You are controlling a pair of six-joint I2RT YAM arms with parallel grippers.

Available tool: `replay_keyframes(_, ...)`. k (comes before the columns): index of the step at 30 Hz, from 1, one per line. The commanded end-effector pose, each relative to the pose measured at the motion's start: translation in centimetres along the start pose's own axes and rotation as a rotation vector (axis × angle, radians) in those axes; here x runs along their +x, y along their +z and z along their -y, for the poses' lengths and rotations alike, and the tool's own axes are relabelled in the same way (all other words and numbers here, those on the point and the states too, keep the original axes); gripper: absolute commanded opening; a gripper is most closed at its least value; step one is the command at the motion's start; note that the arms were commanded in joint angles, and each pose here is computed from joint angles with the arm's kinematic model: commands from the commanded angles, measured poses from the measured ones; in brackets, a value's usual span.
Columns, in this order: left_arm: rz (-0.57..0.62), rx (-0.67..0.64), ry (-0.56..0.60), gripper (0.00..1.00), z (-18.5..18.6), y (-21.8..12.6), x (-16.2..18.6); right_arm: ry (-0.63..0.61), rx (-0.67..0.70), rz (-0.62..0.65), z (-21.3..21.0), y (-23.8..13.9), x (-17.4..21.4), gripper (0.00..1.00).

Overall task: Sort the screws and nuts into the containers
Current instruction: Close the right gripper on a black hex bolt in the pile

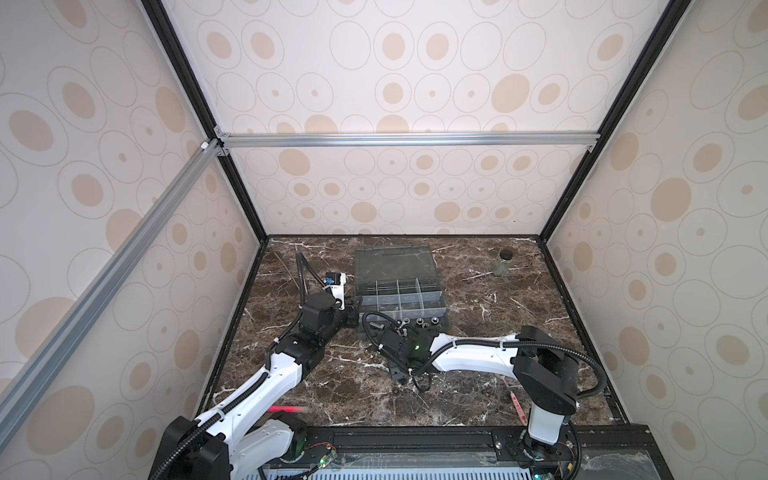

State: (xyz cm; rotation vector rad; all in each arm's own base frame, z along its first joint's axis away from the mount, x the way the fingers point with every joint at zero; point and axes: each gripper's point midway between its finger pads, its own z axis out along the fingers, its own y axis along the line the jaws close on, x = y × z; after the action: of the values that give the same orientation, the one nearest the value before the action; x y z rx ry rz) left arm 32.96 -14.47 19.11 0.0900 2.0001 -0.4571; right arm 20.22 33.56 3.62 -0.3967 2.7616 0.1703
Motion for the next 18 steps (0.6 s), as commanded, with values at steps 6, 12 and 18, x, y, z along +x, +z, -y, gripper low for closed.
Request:
replay_keyframes(6,0.033,-0.004,-0.010,0.37,-0.2,-0.6,-0.7,-0.083,0.071,-0.047,0.6,0.5,1.1,0.48)
replay_keyframes(12,0.031,-0.004,-0.010,0.37,-0.2,-0.6,-0.7,-0.097,0.084,-0.064,0.2,1.2,1.6,0.46)
replay_keyframes(18,0.035,-0.011,-0.006,0.37,-0.3,-0.7,-0.8,-0.096,0.129,-0.065,0.9,1.4,1.6,0.41)
